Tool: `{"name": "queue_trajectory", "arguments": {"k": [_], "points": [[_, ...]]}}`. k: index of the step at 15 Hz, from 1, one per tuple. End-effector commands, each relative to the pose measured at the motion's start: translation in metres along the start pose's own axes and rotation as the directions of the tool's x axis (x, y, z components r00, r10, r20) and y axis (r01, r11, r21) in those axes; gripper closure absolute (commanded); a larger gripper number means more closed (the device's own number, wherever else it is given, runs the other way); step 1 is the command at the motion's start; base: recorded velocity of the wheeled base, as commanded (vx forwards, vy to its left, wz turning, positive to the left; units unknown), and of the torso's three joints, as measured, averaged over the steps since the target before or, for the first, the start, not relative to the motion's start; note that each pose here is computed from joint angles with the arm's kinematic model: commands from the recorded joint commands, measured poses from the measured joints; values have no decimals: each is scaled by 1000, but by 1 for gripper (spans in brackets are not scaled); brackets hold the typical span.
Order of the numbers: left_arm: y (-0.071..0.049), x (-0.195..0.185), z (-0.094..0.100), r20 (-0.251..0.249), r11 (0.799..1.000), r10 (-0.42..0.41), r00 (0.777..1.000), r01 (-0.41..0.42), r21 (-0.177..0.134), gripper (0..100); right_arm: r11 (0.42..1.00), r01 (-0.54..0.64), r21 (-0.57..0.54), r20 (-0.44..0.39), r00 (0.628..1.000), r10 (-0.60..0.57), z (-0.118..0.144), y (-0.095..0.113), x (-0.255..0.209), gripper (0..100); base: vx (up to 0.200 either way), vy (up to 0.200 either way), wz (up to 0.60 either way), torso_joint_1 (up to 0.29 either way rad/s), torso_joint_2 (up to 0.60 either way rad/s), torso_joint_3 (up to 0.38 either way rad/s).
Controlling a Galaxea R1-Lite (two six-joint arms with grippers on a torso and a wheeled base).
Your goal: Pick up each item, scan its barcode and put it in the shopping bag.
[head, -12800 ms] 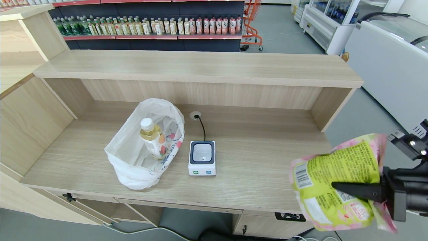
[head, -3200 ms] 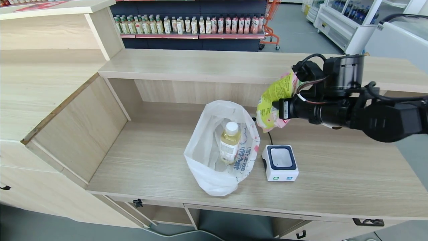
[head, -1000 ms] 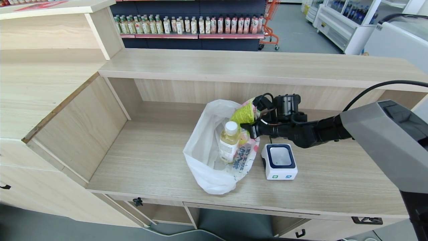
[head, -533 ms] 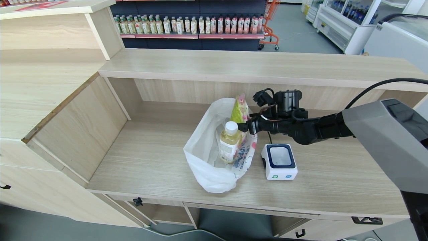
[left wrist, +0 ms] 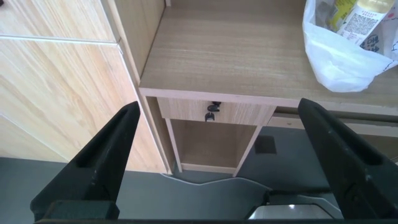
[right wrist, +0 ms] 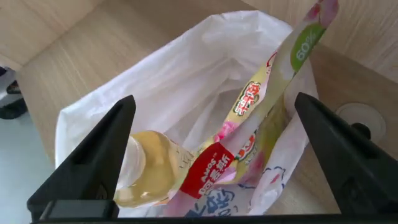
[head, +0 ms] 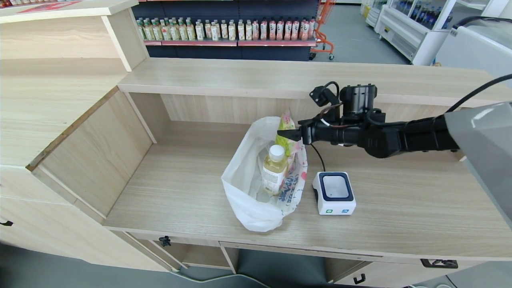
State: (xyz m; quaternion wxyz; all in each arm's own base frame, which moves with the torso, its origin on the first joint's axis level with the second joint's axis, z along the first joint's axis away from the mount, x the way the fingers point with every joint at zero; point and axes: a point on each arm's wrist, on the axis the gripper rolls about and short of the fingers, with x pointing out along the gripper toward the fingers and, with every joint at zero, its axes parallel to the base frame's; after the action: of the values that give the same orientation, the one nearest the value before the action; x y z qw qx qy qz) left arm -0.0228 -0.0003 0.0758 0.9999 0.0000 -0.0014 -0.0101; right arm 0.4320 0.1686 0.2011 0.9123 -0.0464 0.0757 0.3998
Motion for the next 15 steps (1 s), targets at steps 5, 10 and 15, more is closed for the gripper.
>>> {"name": "queue_trajectory", "arguments": {"k": [5,10,15], "points": [[0,0,0,-1,1000,0,1000,0,-2,0,991,81,109,8,997,-82,81,38,-119,0,0,0,0,0,0,0],[0,0,0,-1,1000,0,1000,0,-2,0,935,337,115,-124,938,-323,54,67,-223,0,0,0,0,0,0,0],[0,0,0,-1,1000,0,1000,0,-2,0,859,499,115,-209,858,-470,-11,117,-301,0,0,0,0,0,0,0]]}}
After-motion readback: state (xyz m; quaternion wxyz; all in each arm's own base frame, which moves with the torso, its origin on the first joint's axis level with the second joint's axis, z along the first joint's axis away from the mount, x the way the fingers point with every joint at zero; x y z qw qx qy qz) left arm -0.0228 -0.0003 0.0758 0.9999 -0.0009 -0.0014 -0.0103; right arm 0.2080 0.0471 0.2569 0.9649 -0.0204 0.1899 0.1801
